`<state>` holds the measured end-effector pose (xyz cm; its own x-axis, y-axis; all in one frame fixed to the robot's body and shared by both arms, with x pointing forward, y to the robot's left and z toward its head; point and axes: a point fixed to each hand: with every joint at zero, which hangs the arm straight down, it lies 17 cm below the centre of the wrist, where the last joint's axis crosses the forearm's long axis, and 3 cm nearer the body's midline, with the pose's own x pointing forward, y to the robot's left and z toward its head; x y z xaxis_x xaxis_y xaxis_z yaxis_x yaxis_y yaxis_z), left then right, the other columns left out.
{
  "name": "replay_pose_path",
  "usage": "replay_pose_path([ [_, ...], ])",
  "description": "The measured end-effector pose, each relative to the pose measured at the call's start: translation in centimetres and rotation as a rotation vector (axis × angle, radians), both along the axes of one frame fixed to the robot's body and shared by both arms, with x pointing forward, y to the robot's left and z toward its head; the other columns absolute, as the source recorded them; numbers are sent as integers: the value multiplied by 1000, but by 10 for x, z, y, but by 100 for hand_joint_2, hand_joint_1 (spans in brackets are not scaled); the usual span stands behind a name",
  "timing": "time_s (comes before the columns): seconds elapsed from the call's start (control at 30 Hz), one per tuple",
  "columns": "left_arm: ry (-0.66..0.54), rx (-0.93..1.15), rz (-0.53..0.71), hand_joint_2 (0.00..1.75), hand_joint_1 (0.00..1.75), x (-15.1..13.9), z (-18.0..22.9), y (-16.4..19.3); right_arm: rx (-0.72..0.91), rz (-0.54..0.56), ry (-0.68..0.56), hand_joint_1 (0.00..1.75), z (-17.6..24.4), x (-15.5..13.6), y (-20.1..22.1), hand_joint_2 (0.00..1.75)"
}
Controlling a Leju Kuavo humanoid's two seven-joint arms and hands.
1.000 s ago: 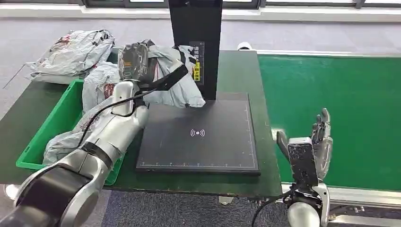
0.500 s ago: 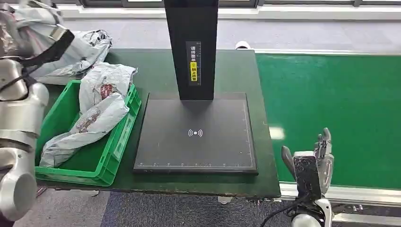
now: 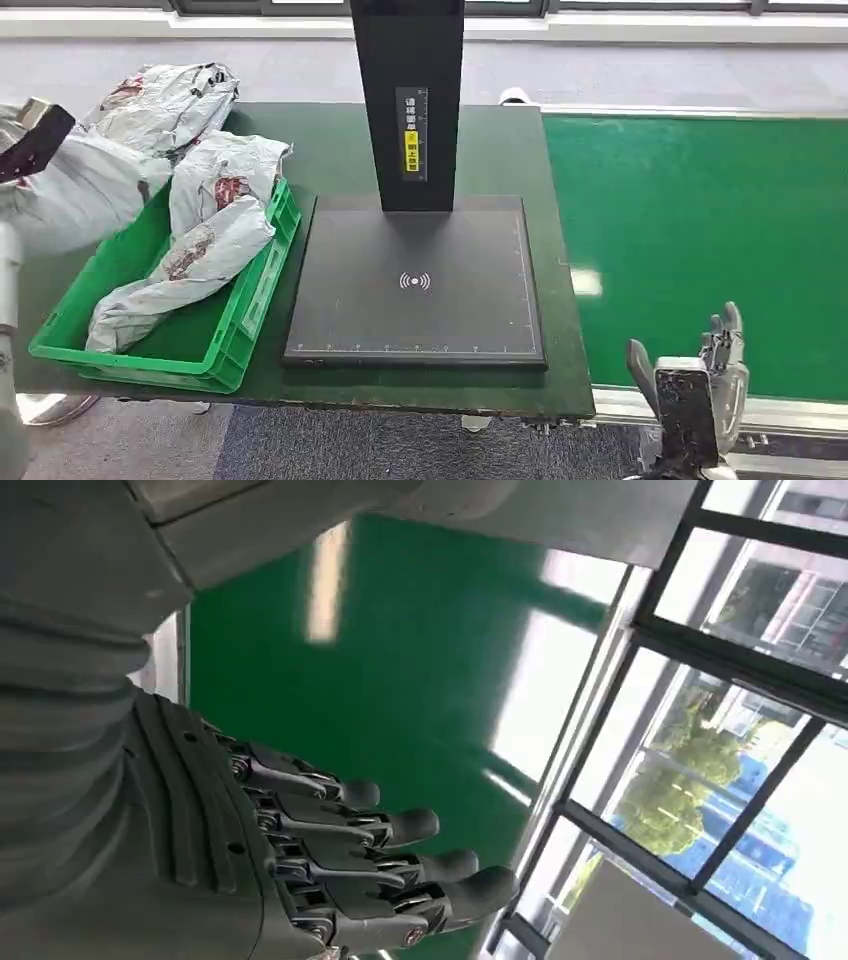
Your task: Moved the parcel from conveyor to table for the left to box.
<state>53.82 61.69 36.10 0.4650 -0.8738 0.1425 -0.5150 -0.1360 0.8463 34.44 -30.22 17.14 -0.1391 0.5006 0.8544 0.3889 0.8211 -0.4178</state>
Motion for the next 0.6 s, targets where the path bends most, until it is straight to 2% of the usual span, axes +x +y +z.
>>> replay_pose_path([
  [0.3, -28, -130, -169, 0, 0, 10, -6, -41, 5, -5, -13, 0, 3, -11, -4, 175],
  [0.6, -50, -308, -444, 0, 0, 12, -13, -119, 9, -15, -6, 0, 0, -22, -8, 175],
])
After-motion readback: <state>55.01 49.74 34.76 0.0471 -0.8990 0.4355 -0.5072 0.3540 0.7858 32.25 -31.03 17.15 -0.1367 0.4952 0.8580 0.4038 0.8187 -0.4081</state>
